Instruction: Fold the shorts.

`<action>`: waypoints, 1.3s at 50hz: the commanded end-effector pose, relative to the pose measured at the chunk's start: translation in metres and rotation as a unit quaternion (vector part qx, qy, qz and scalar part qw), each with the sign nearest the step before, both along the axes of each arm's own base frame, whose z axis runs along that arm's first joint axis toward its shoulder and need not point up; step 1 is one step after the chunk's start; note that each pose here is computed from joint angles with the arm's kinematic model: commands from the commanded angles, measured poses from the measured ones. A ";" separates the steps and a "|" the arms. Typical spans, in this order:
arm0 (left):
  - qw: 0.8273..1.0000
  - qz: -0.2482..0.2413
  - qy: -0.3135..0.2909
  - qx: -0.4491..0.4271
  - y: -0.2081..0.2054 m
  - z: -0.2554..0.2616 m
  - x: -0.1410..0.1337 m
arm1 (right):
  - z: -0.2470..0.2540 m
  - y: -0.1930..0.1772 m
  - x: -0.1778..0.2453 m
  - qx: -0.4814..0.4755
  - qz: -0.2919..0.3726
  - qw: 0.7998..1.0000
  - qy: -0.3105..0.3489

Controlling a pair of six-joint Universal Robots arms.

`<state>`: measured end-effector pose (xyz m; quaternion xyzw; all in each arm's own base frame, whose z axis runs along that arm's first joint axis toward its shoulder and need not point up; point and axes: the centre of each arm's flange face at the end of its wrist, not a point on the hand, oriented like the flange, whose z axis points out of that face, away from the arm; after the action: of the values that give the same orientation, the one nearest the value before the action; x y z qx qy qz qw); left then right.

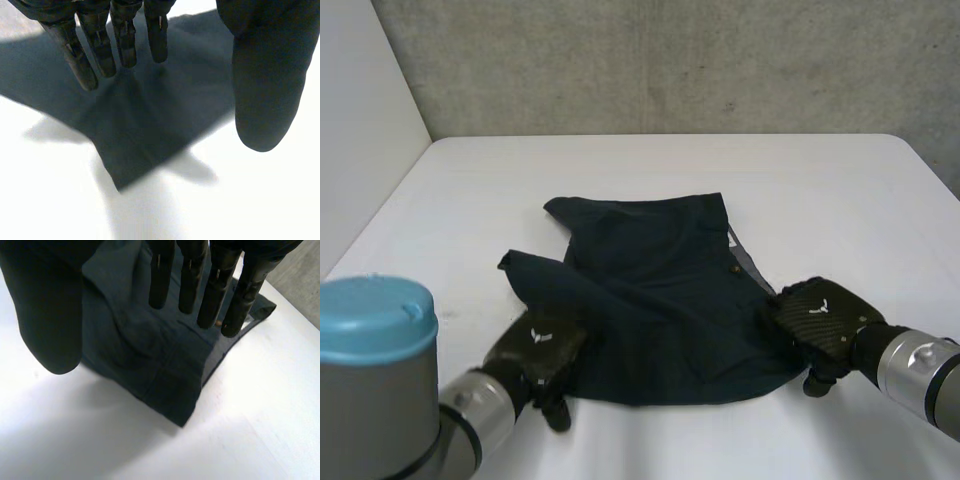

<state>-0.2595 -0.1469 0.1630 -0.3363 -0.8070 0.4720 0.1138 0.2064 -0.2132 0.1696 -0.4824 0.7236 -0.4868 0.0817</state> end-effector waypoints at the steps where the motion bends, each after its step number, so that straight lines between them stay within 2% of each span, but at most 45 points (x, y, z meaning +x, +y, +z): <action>1: 1.000 0.009 -0.004 0.012 -0.001 -0.012 0.006 | -0.018 -0.007 -0.002 -0.004 0.004 1.000 0.017; 12: 1.000 0.014 0.012 -0.018 -0.014 -0.011 0.001 | -0.028 -0.024 -0.006 -0.029 -0.008 0.999 0.010; 26: 1.000 0.013 0.000 -0.010 -0.026 -0.027 -0.005 | -0.043 -0.032 -0.002 -0.019 -0.002 1.000 0.008; 37: 1.000 0.018 -0.005 -0.005 -0.035 -0.037 -0.006 | -0.039 -0.035 -0.002 0.023 -0.046 0.998 -0.047; 44: 1.000 0.022 -0.006 -0.004 -0.041 -0.042 -0.007 | -0.038 -0.034 -0.001 0.023 -0.047 0.997 -0.050; 59: 0.999 0.031 0.005 -0.035 -0.050 -0.027 -0.005 | -0.038 -0.034 -0.003 0.037 -0.059 0.996 -0.057; 65: 0.997 0.054 0.017 -0.059 -0.060 -0.009 0.005 | -0.031 -0.023 -0.005 0.082 -0.055 0.994 -0.051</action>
<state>-0.2625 -0.1996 0.1399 -0.3065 -0.7982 0.5109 0.0892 0.2031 -0.2458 0.1329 -0.4083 0.7659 -0.4836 0.1131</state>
